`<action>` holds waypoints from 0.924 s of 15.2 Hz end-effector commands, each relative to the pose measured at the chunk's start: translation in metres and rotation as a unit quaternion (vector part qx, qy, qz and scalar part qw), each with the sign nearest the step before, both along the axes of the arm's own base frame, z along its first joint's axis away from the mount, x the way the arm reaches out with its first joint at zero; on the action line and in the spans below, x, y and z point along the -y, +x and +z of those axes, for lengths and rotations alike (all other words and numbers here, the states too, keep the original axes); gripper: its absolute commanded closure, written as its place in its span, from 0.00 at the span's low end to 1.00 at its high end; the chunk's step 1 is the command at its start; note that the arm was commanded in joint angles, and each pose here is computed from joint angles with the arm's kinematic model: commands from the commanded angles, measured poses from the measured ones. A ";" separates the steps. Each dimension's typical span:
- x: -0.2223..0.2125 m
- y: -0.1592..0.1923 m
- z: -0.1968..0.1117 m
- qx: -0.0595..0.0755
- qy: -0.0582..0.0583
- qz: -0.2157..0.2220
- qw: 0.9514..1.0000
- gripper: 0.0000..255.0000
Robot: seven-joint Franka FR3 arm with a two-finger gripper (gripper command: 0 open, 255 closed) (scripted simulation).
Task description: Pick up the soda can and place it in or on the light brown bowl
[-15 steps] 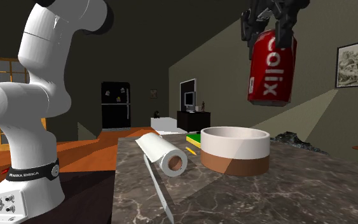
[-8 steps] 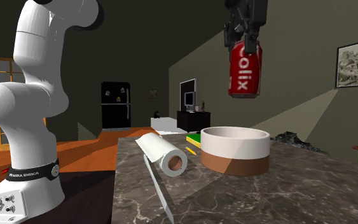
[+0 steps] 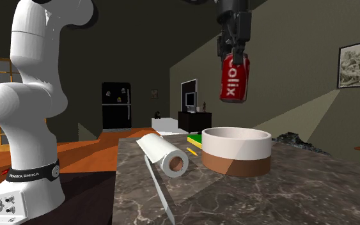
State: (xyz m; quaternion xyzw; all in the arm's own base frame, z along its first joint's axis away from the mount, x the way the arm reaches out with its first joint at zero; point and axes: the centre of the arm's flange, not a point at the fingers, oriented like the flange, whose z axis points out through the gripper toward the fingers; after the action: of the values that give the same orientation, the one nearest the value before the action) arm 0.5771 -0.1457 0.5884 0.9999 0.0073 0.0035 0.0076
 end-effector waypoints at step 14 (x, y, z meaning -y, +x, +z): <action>0.000 0.000 -0.082 0.001 0.000 0.000 1.000 1.00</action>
State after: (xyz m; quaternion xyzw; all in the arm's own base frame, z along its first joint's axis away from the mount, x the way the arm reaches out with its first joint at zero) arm 0.5768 -0.1452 0.5124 0.9999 0.0072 0.0034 0.0075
